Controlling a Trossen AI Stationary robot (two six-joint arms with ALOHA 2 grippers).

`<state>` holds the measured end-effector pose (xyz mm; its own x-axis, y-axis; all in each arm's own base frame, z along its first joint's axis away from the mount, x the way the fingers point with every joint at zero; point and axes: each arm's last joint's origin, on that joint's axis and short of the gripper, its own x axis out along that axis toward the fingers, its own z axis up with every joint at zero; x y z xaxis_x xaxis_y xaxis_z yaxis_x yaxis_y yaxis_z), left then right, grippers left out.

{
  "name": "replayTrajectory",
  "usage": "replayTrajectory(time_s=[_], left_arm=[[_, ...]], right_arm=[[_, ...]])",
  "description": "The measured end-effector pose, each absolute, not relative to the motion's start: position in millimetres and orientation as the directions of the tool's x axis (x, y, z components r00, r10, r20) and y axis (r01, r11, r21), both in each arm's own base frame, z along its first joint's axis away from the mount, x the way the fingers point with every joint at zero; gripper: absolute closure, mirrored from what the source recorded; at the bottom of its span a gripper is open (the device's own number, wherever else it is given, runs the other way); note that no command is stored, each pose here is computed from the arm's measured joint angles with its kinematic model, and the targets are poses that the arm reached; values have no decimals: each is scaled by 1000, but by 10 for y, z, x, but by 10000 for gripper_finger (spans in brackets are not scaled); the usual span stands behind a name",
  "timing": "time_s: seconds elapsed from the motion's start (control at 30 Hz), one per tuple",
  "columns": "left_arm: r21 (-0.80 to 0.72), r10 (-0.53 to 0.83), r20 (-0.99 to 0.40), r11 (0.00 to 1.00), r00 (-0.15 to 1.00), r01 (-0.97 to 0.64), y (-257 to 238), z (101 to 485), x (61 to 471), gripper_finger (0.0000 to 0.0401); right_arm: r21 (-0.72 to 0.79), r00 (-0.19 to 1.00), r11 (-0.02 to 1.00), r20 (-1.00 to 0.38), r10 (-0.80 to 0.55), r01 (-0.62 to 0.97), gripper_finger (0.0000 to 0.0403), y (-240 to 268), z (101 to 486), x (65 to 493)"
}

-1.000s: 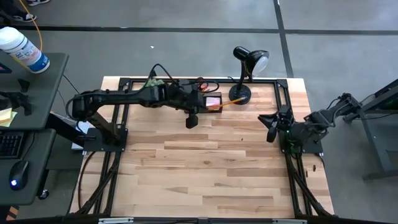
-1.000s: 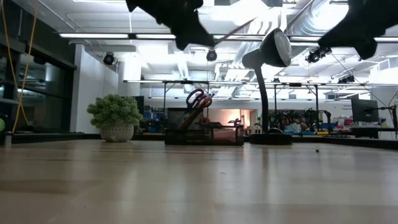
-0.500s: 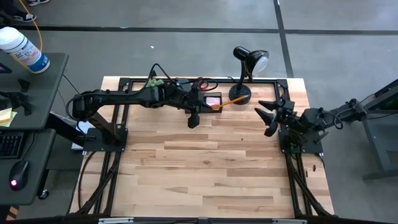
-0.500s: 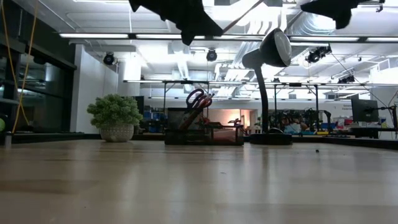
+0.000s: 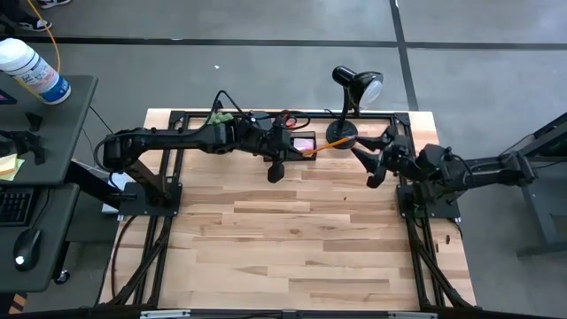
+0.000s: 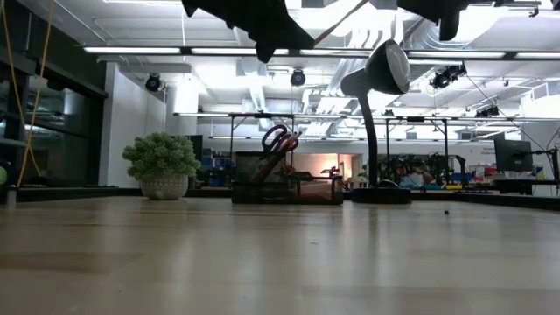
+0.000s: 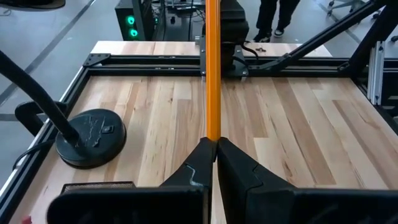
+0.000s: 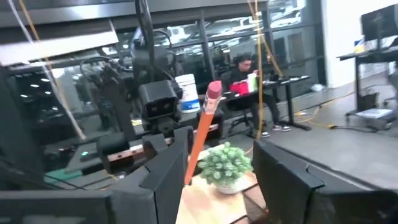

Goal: Pick and place office supplies into organizer
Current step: Put the yellow pencil into the black desk organizer

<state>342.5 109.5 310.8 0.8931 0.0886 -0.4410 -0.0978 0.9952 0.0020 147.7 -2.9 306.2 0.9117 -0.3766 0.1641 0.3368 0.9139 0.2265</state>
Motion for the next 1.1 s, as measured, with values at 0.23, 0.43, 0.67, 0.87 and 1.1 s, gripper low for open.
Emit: replayTrajectory(time_s=[0.23, 0.43, 0.67, 0.87, 1.1], left_arm=[[-1, 81, -440, 996, 894, -91, 1092, 3108, 3425, 401], [-1, 75, -440, 997, 895, -84, 1091, 3107, 3426, 401], [-1, 75, -440, 996, 895, -84, 1095, 3107, 3425, 401], [-2, 72, -440, 997, 895, -81, 1094, 3107, 3425, 401], [9, 72, -440, 997, 895, -76, 1094, 3107, 3425, 401]], right_arm=[[269, 912, 920, 219, -347, 285, 222, -135, 3091, 1569], [302, 917, 924, 246, -313, 234, 222, -201, 3103, 1604], [316, 927, 934, 271, -260, 170, 223, -237, 3113, 1651], [312, 930, 936, 265, -253, 166, 261, -239, 3103, 1665], [297, 937, 944, 265, -227, 145, 342, -232, 3102, 1667]])
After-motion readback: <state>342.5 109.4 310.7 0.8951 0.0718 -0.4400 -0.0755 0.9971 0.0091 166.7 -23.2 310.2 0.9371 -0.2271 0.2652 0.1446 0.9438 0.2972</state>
